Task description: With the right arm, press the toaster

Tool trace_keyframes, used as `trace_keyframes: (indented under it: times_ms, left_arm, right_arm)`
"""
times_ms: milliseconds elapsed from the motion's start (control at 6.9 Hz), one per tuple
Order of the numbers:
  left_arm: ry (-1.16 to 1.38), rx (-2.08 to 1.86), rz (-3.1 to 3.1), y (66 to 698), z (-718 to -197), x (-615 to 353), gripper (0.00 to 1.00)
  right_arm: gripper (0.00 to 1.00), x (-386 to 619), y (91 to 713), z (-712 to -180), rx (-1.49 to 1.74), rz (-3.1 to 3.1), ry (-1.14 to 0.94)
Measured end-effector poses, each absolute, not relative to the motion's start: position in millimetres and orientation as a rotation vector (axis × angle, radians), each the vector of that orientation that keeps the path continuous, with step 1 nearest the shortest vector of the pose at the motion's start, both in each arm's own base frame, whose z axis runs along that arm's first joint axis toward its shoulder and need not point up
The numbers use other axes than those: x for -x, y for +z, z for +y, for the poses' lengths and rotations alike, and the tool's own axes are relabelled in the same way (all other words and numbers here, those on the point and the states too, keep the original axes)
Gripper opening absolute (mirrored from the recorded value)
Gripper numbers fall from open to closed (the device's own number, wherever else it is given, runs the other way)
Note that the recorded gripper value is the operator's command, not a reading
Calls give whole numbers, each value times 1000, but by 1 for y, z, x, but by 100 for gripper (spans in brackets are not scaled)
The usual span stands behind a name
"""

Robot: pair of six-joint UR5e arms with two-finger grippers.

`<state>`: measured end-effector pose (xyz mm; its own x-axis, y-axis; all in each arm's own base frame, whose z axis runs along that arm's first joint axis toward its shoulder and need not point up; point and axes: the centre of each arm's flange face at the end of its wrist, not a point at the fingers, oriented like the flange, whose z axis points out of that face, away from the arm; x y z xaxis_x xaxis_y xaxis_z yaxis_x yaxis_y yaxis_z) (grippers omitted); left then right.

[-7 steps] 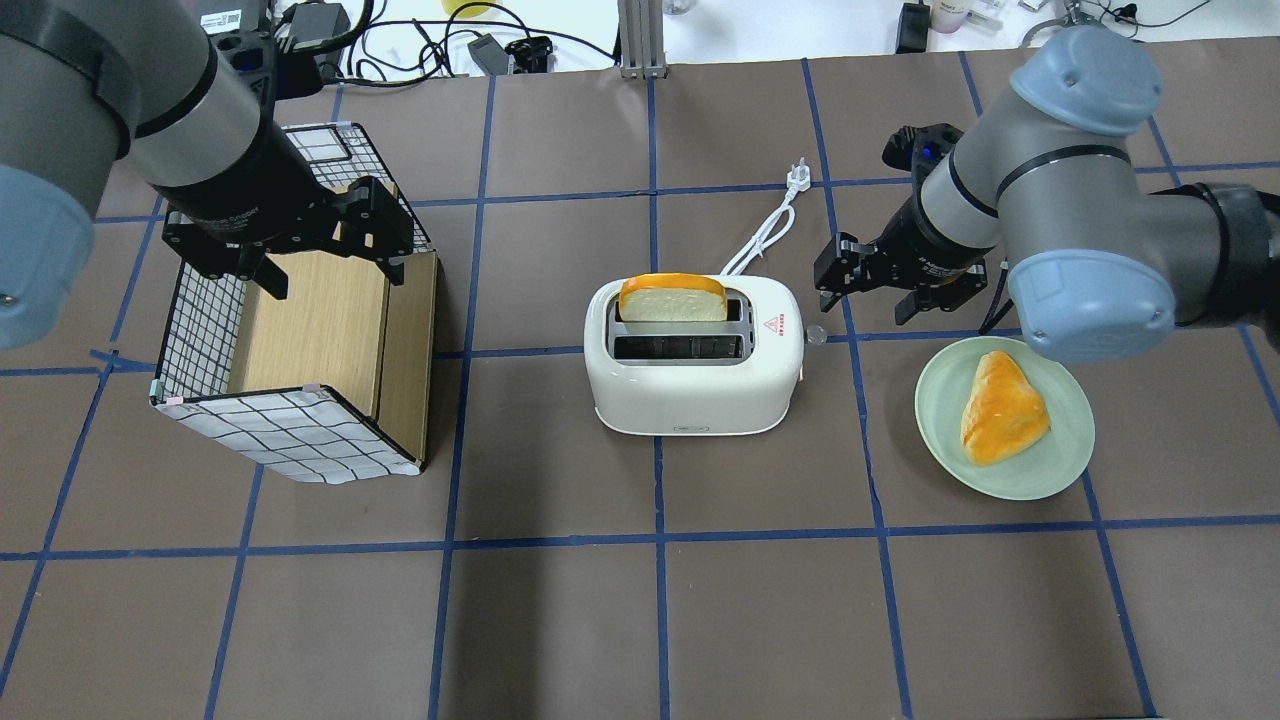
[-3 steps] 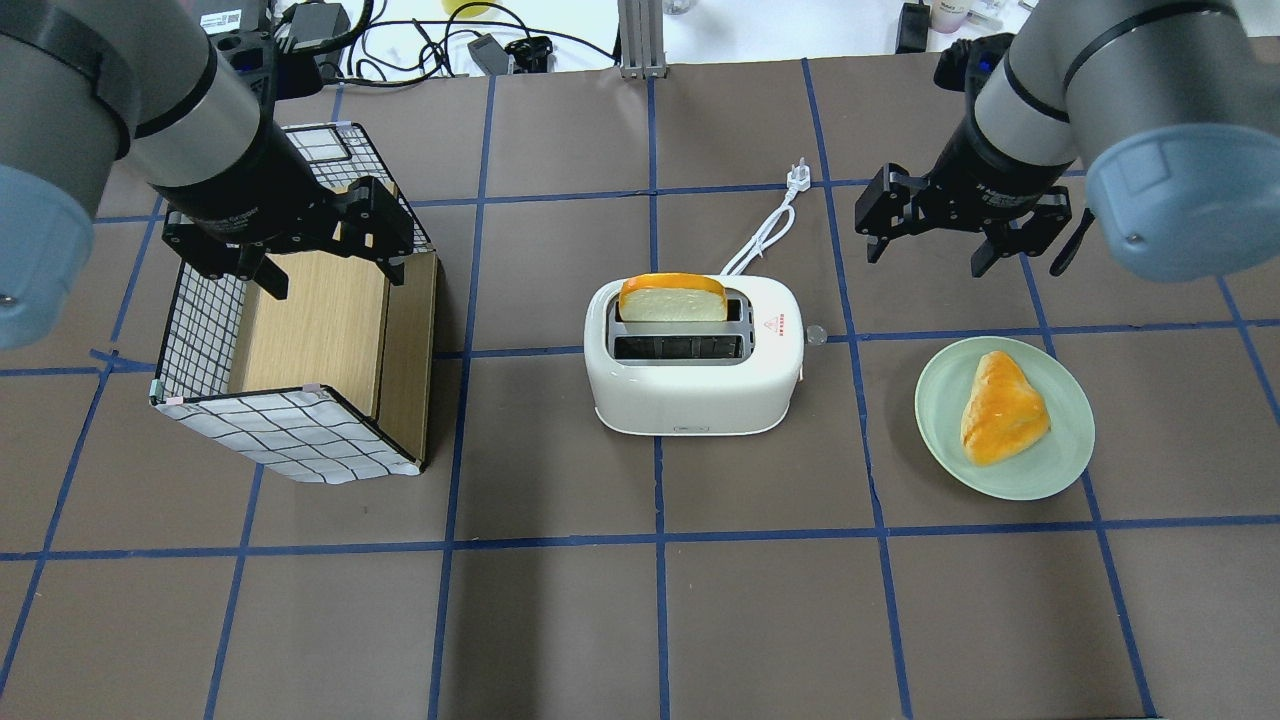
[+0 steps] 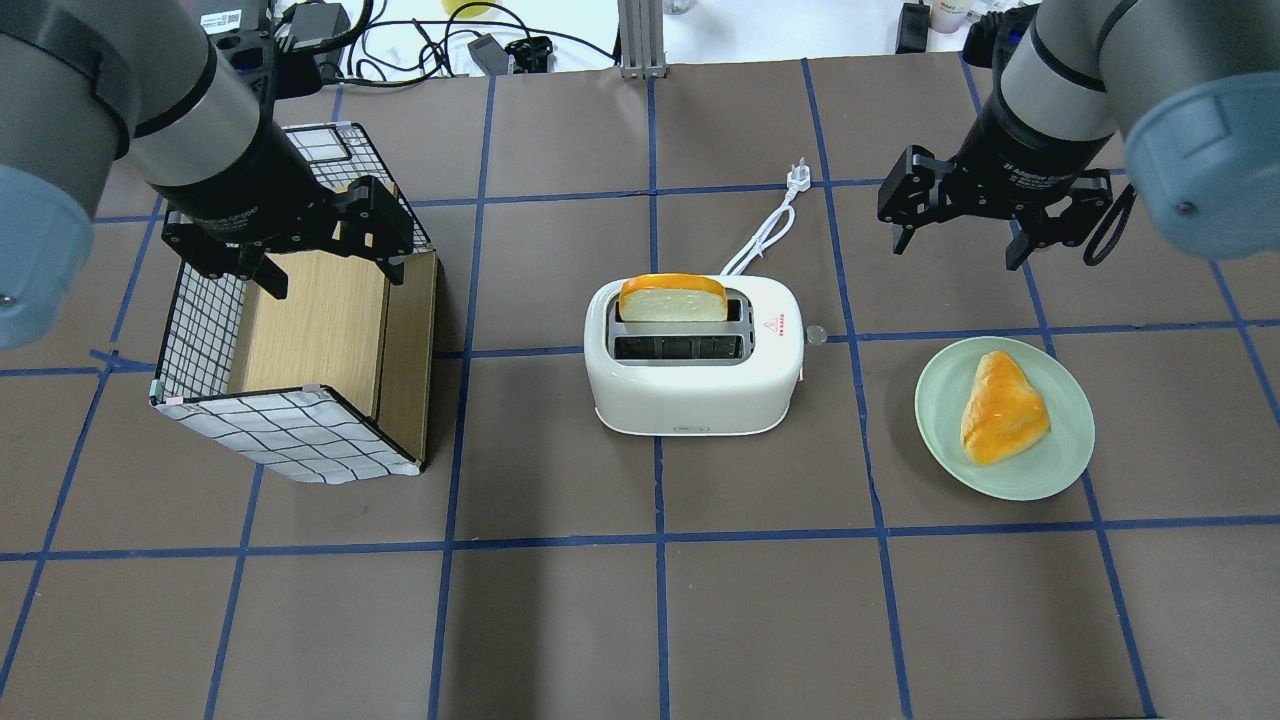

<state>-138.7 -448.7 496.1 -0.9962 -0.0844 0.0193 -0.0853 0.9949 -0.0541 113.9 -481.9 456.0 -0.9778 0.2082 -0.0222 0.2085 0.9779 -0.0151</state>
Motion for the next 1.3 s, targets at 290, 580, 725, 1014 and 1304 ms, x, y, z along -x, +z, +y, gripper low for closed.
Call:
trace_keyframes:
  times_ms: [290,580,725,1014,1304]
  left_arm:
    - [85,-133,-3120,496,-449,139,100]
    - [84,-133,-3121,496,-449,139,100]
    - [84,-133,-3121,496,-449,139,100]
    - [85,-133,-3120,496,-449,139,100]
    - [84,-133,-3121,496,-449,139,100]
  right_arm:
    - [100,-123,461,-476,-331,3104,-25]
    - [100,-125,464,-472,-332,3103,-18]
    - [100,-126,465,-472,-331,3100,-17]
    - [100,-126,465,-471,-329,3095,-18]
    - [100,-126,465,-472,-328,3096,-16]
